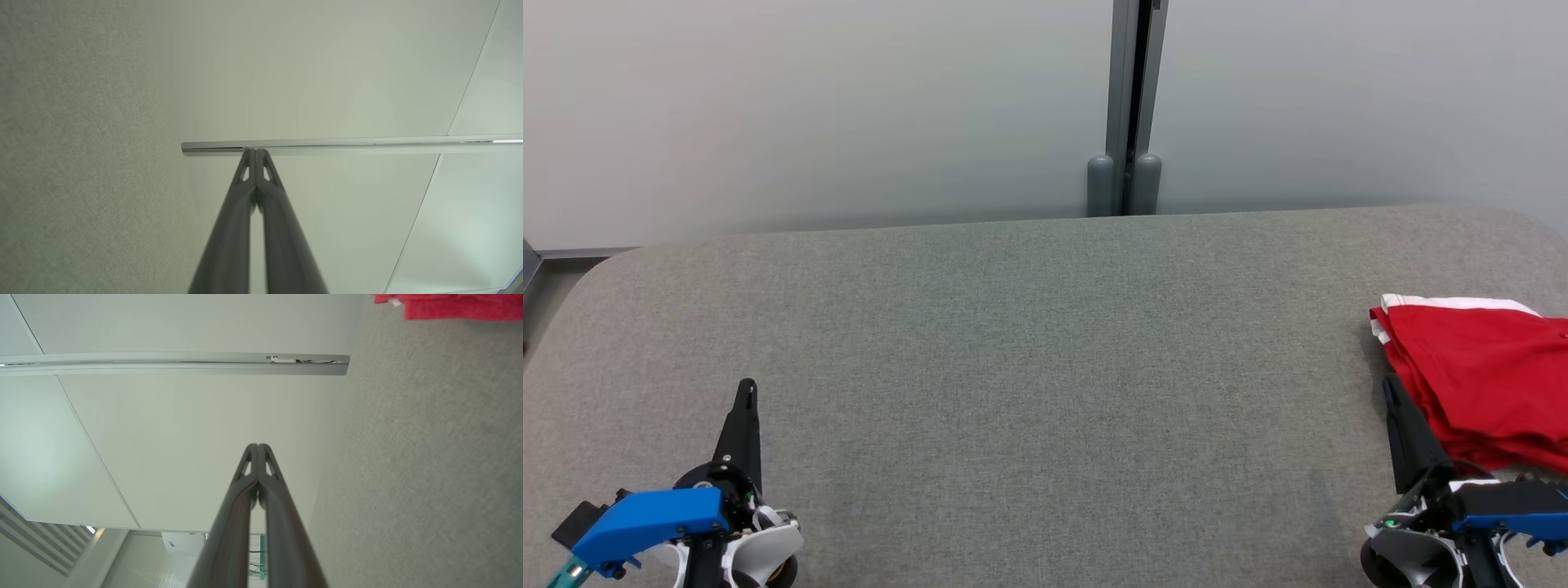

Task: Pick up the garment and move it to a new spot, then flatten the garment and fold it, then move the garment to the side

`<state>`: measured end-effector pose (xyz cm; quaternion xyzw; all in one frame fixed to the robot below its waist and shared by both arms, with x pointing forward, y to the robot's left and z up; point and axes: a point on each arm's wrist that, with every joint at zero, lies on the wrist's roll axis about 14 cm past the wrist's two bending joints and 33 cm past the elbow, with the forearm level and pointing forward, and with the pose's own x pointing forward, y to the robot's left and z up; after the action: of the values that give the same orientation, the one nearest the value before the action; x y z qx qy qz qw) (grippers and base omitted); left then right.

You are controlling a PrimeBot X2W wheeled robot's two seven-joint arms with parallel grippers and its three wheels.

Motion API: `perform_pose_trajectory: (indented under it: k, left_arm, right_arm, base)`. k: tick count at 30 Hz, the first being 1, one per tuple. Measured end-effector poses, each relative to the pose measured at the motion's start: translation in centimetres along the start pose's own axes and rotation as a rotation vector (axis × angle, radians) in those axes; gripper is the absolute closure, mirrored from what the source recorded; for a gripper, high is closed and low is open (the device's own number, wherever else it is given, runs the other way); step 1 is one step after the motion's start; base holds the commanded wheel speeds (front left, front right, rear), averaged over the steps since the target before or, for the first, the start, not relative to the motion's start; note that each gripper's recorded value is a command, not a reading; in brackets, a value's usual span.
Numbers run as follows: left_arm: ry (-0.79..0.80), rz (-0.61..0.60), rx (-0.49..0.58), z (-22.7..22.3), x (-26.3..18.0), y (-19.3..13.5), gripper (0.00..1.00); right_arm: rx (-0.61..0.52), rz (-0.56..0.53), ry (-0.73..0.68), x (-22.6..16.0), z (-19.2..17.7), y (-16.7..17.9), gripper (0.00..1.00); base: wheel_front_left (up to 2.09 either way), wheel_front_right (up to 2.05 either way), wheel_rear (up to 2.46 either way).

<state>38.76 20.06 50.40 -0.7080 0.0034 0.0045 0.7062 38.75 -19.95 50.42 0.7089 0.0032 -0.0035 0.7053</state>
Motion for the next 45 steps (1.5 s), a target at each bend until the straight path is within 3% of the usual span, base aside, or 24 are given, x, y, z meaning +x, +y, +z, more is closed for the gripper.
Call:
perform_pose_trajectory:
  k: [45]
  left_arm:
    - [0.000,0.000,0.000,0.00,0.00,0.00,1.00]
  right_arm:
    - [0.000,0.000,0.000,0.00,0.00,0.00,1.00]
  base:
    - [0.00,0.00,0.00]
